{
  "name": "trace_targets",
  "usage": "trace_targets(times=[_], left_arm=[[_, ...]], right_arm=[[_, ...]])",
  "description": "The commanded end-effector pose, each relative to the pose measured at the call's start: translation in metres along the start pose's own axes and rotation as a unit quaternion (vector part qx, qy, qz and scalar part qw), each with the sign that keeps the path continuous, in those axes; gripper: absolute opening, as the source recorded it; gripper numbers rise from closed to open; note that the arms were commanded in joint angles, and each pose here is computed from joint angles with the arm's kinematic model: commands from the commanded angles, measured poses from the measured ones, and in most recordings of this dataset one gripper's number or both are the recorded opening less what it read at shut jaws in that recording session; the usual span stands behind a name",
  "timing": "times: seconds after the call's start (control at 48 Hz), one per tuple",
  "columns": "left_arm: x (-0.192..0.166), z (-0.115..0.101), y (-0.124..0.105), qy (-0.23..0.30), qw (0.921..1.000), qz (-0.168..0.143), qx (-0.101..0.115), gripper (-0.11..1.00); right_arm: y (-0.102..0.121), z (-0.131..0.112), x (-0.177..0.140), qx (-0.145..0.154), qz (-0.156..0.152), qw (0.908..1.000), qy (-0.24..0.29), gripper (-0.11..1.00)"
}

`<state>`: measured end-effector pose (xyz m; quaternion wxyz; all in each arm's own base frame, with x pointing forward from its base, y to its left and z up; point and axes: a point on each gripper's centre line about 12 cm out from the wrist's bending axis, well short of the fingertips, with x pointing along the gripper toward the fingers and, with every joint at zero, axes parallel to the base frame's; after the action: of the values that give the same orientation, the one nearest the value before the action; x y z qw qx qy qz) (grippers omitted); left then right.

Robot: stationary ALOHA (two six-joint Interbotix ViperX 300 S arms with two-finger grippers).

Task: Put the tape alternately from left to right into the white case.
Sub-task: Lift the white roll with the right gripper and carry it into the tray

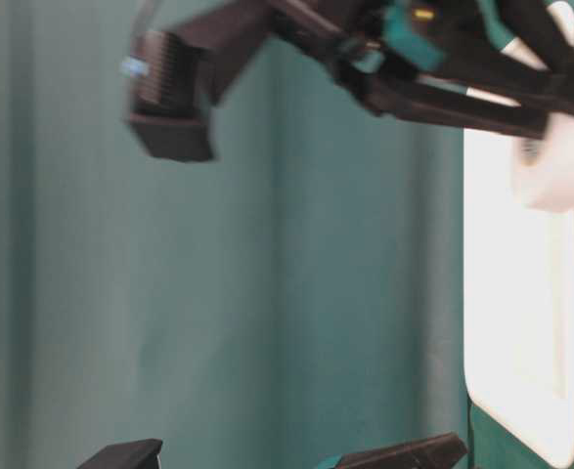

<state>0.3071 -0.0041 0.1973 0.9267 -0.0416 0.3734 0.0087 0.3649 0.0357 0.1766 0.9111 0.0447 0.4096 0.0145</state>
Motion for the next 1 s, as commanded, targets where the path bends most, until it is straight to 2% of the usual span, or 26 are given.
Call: trace_targets(times=[0.0,0.25,0.417,0.521,0.792,0.979], left_arm=[[-0.003,0.007,0.000,-0.012,0.9999,0.000,-0.002,0.65],[-0.002,0.004,0.000,-0.009,0.9998,0.000,-0.017,0.65],[-0.002,0.003,0.000,-0.007,0.9998,0.000,-0.018,0.65],[-0.002,0.004,0.000,-0.008,0.9998,0.000,-0.018,0.65],[-0.003,0.005,0.000,-0.010,0.9998,0.000,-0.018,0.65],[-0.003,0.005,0.000,-0.011,0.9998,-0.001,-0.018,0.65]], right_arm=[[0.003,0.015,-0.015,0.000,0.005,0.9995,-0.030,0.31],[0.001,0.015,-0.015,-0.009,0.002,0.9994,-0.034,0.31],[-0.014,0.020,-0.020,-0.021,-0.018,0.9986,-0.045,0.31],[-0.032,0.024,-0.022,-0.015,-0.038,0.9979,-0.051,0.31],[-0.100,0.020,-0.028,0.036,-0.104,0.9923,-0.056,0.31],[-0.140,0.012,-0.023,0.050,-0.141,0.9866,-0.065,0.31]])
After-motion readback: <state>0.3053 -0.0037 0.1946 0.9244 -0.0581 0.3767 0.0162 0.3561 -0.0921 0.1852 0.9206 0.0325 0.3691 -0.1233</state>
